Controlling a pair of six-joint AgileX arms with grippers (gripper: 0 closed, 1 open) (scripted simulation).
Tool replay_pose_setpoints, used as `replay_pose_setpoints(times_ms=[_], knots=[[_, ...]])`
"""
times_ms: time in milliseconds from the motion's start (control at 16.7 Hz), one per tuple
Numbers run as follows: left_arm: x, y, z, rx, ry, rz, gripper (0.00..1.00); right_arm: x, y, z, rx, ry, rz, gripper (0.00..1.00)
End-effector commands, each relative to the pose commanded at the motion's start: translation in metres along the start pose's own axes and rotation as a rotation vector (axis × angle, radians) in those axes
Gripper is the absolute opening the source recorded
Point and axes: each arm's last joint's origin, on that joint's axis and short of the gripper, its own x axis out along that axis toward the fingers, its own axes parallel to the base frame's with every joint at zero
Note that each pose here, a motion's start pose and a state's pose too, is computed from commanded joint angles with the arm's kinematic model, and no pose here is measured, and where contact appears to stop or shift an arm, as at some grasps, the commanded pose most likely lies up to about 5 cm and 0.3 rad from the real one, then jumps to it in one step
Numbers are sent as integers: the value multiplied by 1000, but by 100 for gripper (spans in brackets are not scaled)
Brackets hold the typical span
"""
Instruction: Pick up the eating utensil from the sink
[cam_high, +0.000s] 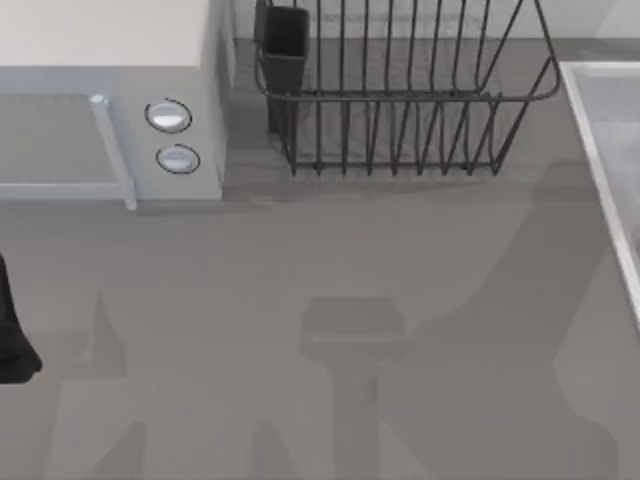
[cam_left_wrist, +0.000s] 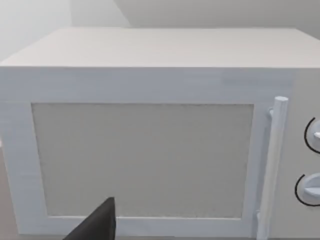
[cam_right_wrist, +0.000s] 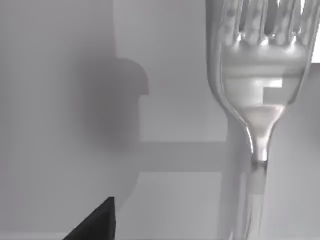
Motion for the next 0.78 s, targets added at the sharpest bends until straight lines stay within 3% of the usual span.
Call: replay_pose_setpoints(times_ms=[180, 480, 780], knots=[[0, 0, 0, 0, 0, 0, 100, 36, 1, -6, 1, 15, 3, 100], [0, 0, 0, 0, 0, 0, 100, 41, 1, -8, 2, 19, 4, 100], [0, 0, 0, 0, 0, 0, 100, 41, 1, -8, 2, 19, 4, 62]])
